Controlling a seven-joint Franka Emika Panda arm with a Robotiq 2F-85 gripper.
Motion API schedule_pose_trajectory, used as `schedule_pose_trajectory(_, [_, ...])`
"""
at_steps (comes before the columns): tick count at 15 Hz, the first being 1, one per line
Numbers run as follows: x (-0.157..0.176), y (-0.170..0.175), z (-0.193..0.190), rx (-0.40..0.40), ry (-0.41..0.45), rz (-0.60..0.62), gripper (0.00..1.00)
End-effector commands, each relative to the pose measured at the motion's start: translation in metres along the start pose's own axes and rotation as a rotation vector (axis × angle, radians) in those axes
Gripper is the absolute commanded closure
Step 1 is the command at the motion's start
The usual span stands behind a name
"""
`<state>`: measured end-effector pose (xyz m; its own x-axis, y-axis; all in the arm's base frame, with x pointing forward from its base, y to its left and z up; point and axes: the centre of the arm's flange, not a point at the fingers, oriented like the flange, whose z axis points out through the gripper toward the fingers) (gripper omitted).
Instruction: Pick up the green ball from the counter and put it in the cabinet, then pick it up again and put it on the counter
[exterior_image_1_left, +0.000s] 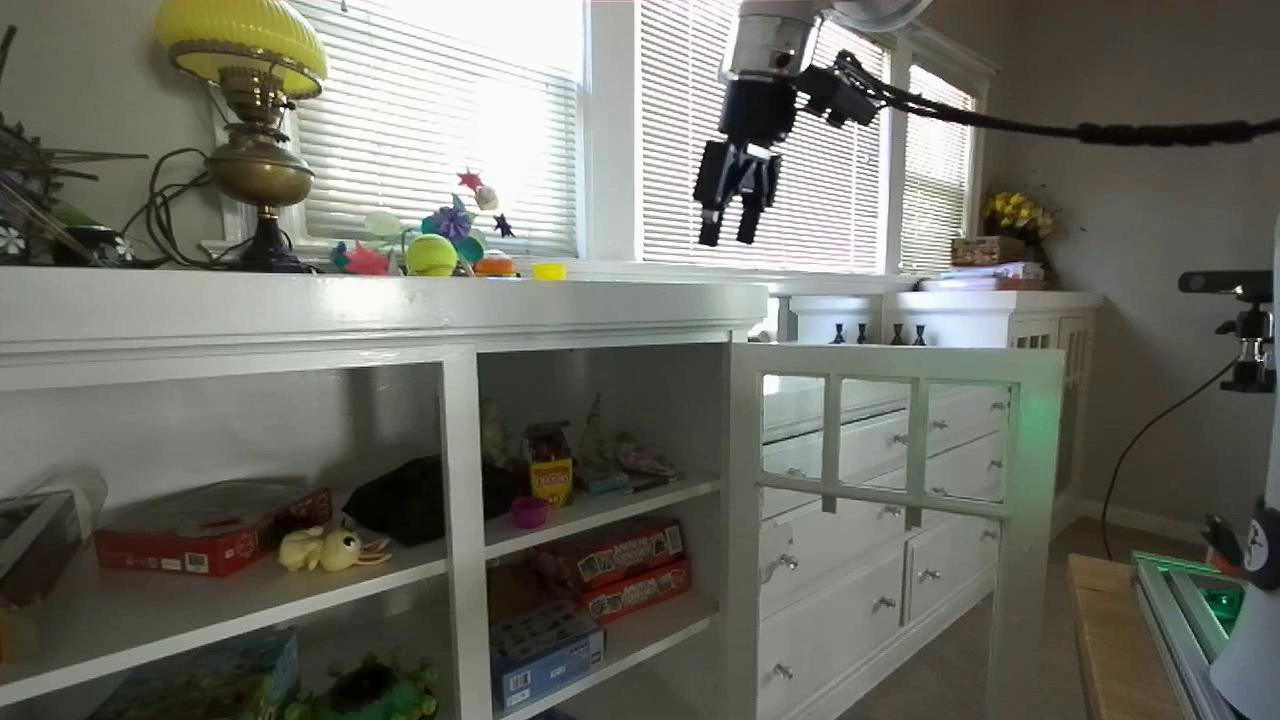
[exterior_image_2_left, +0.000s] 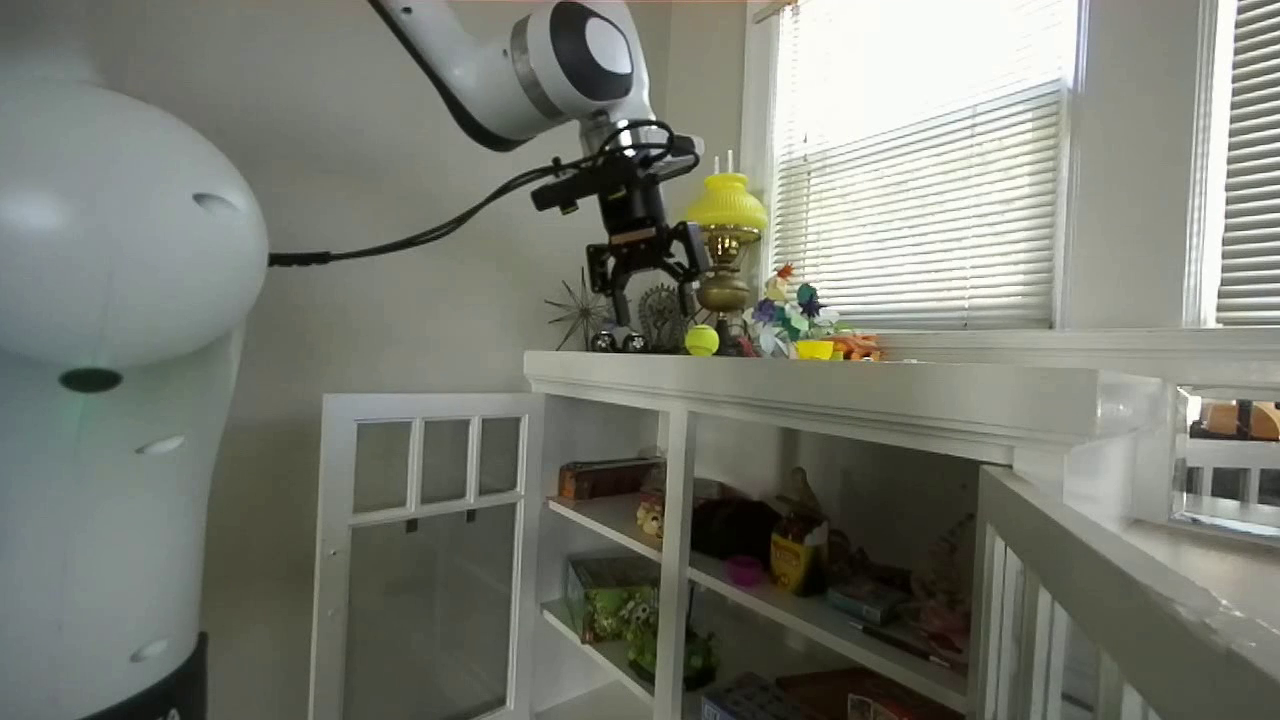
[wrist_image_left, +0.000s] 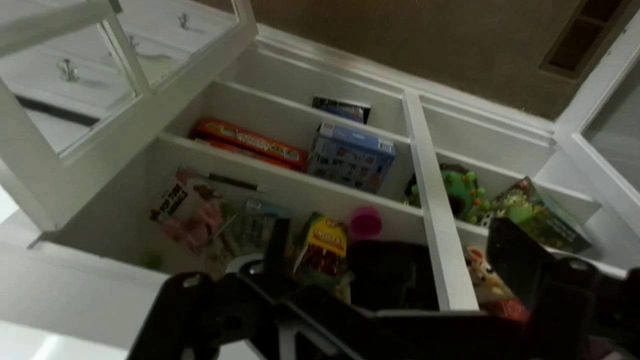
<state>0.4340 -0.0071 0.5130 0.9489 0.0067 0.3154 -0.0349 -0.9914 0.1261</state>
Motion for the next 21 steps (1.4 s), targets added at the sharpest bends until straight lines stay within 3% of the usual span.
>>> schedule_pose_trajectory(1, [0.093,-0.002,-0.017,-0.016,0.124,0.040,0.00])
schedule_pose_trajectory(3, [0.131,-0.013,-0.027,-0.012,0.201,0.069,0.00])
schedule_pose_trajectory(4, [0.077,-0.003,-0.023,0.015,0.156,0.041,0.00])
schedule_pose_trajectory(13, [0.082,-0.003,-0.016,0.019,0.150,0.045,0.00])
schedule_pose_trajectory(21, [0.175,-0.017,-0.012,0.040,0.297,-0.051,0.00])
